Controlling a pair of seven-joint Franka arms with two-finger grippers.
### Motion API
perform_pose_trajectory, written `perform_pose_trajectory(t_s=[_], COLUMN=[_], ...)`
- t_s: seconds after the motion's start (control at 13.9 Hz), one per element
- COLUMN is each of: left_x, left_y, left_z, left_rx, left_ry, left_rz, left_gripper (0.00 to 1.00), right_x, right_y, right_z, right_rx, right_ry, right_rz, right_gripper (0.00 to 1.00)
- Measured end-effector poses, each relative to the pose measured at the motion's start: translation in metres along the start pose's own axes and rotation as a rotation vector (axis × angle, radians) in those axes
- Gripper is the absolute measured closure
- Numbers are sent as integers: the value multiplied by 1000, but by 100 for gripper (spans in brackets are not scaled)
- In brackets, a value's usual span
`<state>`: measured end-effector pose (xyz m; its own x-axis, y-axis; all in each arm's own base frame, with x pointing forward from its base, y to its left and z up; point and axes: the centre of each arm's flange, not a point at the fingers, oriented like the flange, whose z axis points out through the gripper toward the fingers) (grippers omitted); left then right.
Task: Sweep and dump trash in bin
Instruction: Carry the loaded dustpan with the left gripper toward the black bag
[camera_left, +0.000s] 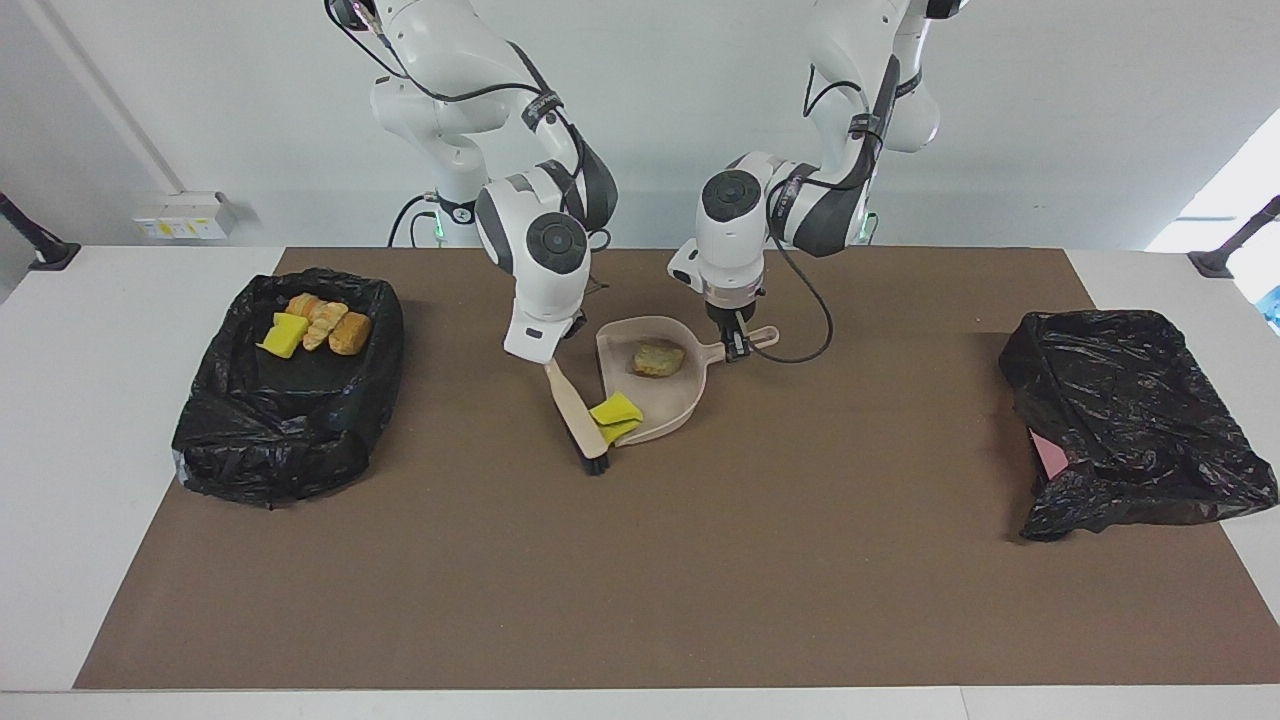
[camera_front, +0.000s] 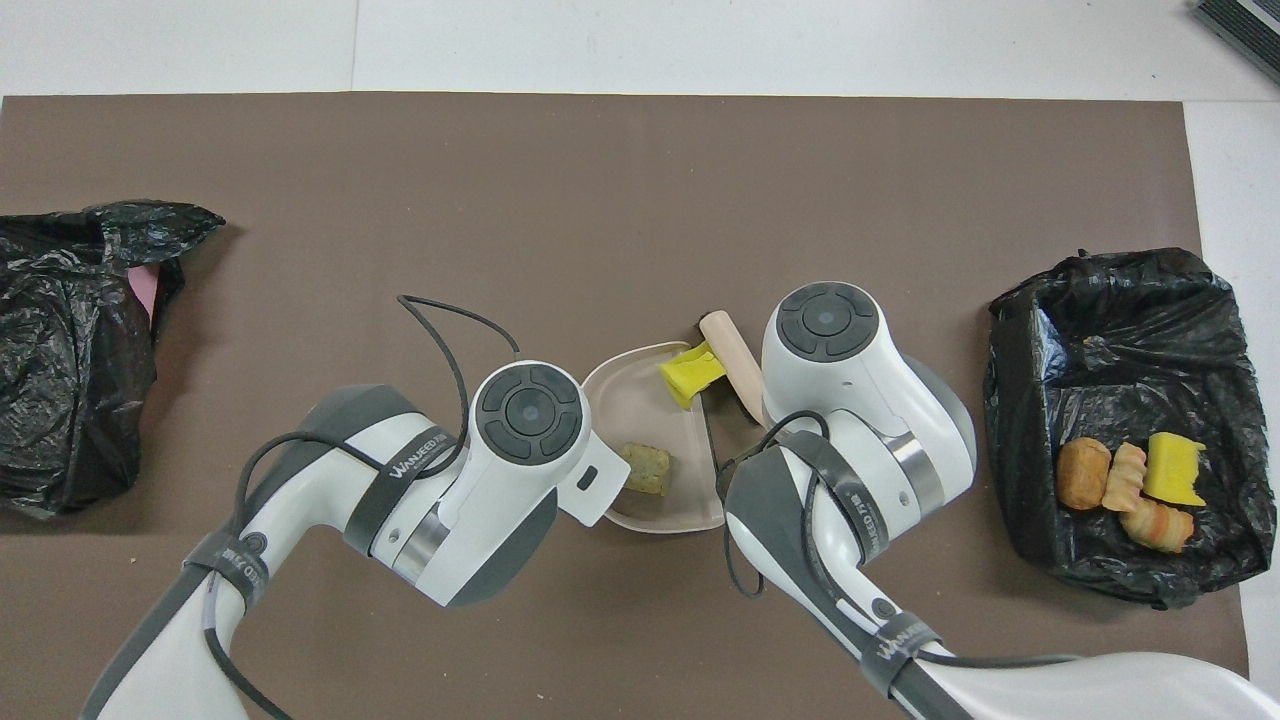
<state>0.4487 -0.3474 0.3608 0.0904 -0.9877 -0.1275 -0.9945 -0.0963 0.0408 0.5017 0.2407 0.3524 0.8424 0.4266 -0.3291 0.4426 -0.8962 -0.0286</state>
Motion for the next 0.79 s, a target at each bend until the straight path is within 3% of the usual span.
perform_pose_trajectory(t_s=[0.22,0.36,0.51,0.65,0.79], left_x=[-2,-12,-26,-41,-58], left_y=[-2,-11,-24,-39,-55], left_z=[0,1,1,0,-4], left_rx=[0,-2,-3,-2,-6], left_ry=[0,1,6,18,48], left_rz=[-6,-26,-34,-43,-36], left_gripper=[68,68,68,68,68], right_x=[-10,-14,-28,-62,-99], right_y=[-17,-12,11,32,25], right_z=[-10,-18,-42,-76,-106], right_rx=[97,96,90,68,30], right_ry=[3,18,48,40,21], right_rz=[22,40,147,296,354], right_gripper=[74,74,74,74,74])
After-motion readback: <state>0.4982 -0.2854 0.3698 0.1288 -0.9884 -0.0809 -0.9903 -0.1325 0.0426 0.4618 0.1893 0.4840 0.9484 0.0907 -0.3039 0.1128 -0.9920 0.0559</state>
